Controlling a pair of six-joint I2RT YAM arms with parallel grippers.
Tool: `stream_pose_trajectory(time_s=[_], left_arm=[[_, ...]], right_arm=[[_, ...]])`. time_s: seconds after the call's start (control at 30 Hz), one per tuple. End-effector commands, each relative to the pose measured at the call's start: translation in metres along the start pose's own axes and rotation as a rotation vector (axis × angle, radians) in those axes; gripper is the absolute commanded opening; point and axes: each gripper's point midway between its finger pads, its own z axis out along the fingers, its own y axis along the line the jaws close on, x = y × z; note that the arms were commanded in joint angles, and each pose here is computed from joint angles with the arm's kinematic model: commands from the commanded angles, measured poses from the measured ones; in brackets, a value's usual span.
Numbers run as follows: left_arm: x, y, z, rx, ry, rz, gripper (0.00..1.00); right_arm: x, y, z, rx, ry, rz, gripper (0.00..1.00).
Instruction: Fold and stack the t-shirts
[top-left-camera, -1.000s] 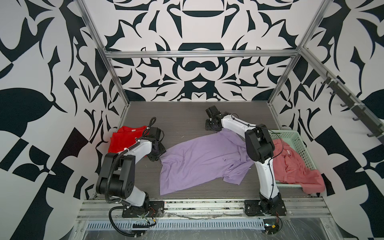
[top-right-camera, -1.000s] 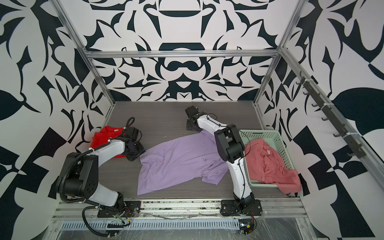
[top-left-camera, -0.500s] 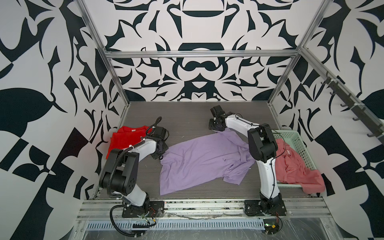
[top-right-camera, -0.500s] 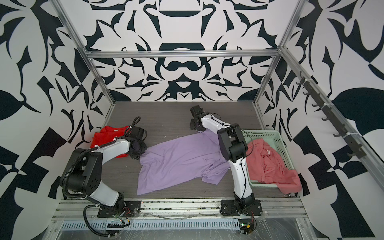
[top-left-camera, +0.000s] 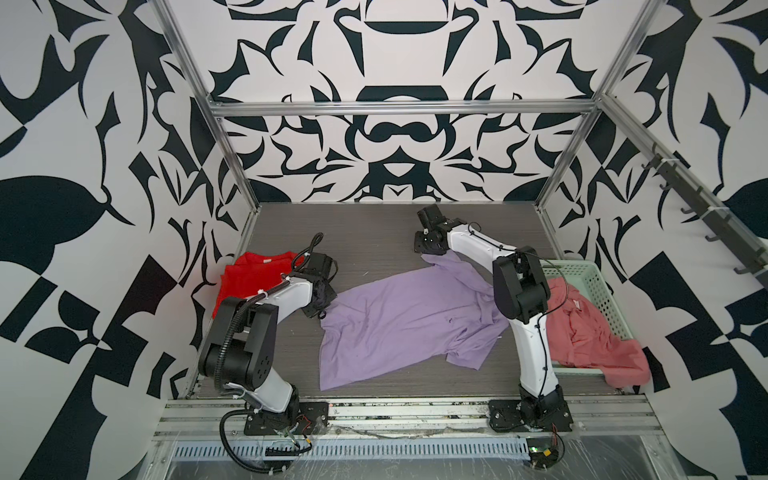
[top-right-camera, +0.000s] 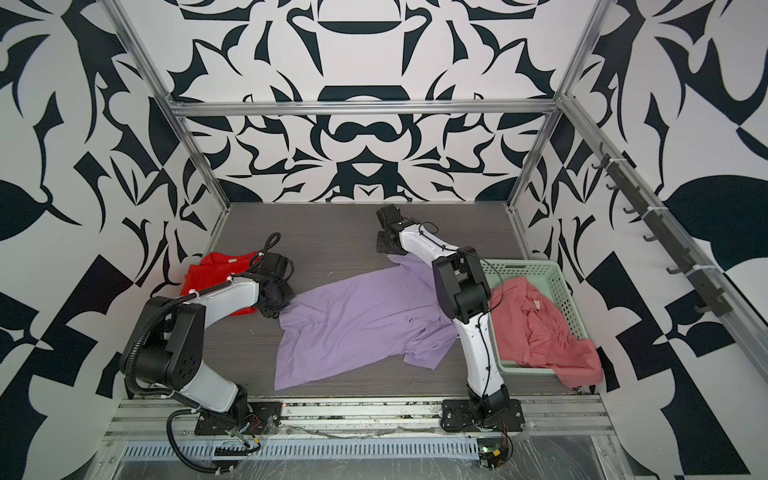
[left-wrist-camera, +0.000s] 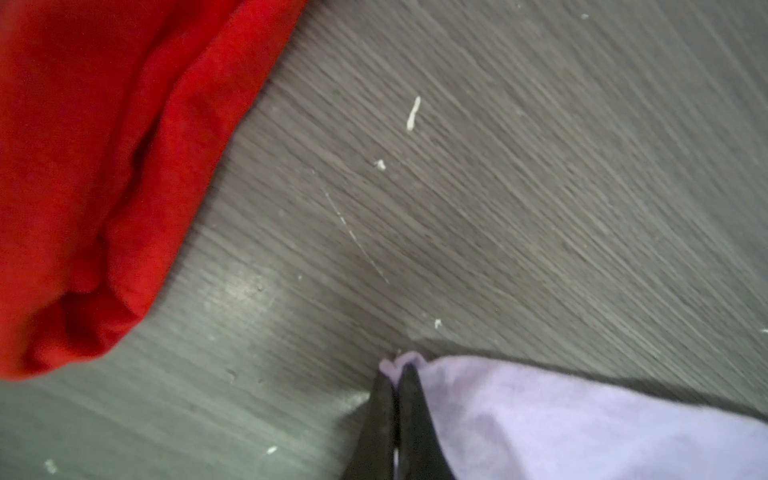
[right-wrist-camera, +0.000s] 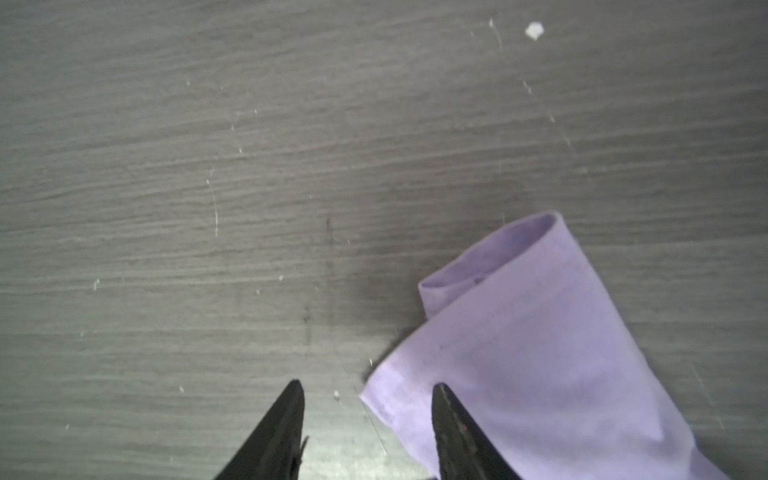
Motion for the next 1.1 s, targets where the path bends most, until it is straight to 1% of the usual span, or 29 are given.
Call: stream_pose_trajectory(time_s=[0.0, 0.03, 0.1, 0.23, 0.37, 0.4, 0.53, 0.6, 0.67, 0.77, 0.9, 0.97, 1.07], left_arm=[[0.010, 0.009, -0.002, -0.031, 0.042, 0.000, 0.00], [0.010, 0.009, -0.002, -0.030, 0.040, -0.002, 0.00], [0.010, 0.010, -0.003, -0.031, 0.039, -0.002, 0.00], [0.010, 0.010, -0.003, -0.032, 0.040, -0.004, 0.00], [0.010, 0.009, -0.003, -0.031, 0.042, -0.004, 0.00], [0.010, 0.009, -0.004, -0.031, 0.042, -0.002, 0.00], [0.009, 0.011, -0.007, -0.036, 0.036, -0.002, 0.00], [0.009, 0.012, -0.009, -0.036, 0.032, -0.004, 0.00], [0.008, 0.013, -0.011, -0.034, 0.026, -0.007, 0.00], [0.006, 0.010, -0.014, -0.024, 0.017, -0.009, 0.00], [0.002, 0.005, -0.017, -0.008, 0.009, 0.004, 0.00], [-0.002, 0.000, -0.022, 0.010, 0.001, 0.012, 0.00], [-0.015, -0.012, -0.040, 0.054, -0.033, 0.040, 0.00]], right_arm=[[0.004, -0.002, -0.002, 0.081, 0.014, -0.051, 0.54], [0.004, -0.008, -0.002, 0.116, 0.003, -0.054, 0.53], [0.007, -0.010, -0.001, 0.131, 0.009, -0.054, 0.52], [0.017, -0.011, 0.002, 0.133, 0.028, -0.062, 0.52], [0.026, -0.013, 0.015, 0.126, 0.041, -0.057, 0.52], [0.028, -0.014, 0.019, 0.131, 0.049, -0.057, 0.49], [0.035, -0.019, 0.026, 0.157, 0.076, -0.037, 0.27], [0.039, -0.023, 0.026, 0.165, 0.083, -0.027, 0.19], [0.042, -0.026, 0.025, 0.171, 0.089, -0.022, 0.14], [0.046, -0.027, 0.021, 0.171, 0.096, -0.024, 0.00], [0.038, -0.030, 0.011, 0.178, 0.071, -0.032, 0.00], [0.024, -0.024, -0.004, 0.152, 0.034, -0.035, 0.00], [-0.008, -0.016, -0.047, 0.100, -0.046, -0.048, 0.00]])
